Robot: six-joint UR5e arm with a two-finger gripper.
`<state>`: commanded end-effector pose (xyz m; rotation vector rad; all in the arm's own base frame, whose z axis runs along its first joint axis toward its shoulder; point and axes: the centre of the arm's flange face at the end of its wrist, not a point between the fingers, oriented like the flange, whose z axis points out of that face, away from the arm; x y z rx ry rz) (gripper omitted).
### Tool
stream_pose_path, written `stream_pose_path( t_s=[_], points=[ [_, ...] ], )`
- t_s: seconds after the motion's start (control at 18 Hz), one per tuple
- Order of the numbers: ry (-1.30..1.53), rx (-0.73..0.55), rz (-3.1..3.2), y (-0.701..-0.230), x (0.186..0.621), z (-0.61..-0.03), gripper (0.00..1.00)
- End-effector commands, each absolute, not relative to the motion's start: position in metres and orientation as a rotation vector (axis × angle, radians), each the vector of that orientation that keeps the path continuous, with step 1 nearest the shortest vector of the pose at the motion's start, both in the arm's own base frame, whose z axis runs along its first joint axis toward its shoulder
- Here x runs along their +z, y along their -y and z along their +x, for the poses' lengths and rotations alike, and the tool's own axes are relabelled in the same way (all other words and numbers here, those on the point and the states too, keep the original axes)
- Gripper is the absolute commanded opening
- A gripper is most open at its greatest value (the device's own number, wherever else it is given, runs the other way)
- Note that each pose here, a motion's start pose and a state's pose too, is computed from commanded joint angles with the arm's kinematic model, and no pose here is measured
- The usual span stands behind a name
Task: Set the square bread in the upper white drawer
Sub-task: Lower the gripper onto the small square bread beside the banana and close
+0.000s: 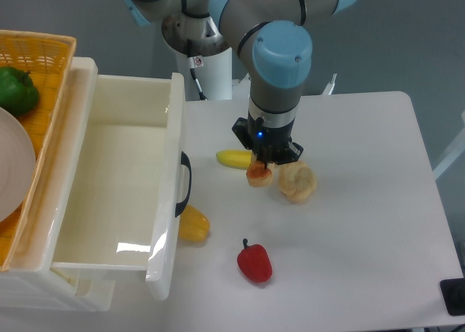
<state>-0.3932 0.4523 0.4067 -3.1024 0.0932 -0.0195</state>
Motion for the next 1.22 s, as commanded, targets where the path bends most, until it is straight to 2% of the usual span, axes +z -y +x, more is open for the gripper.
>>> stream_pose_path(
  t_s=[0.56,0.83,0.89,1.22],
  points=[
    [-0.018,-0.019,-3.034,-0.447,0.426,-0.41,0.06],
    [0.077,-0.013,-3.013,-0.451,0.436,-0.41,0.07],
    [0.079,-0.009,-3.007,-0.453,0.437,-0.409,0.1],
    [0.152,0.013,-2.973,-0.448,0.459,-0.399,0.1]
  ],
)
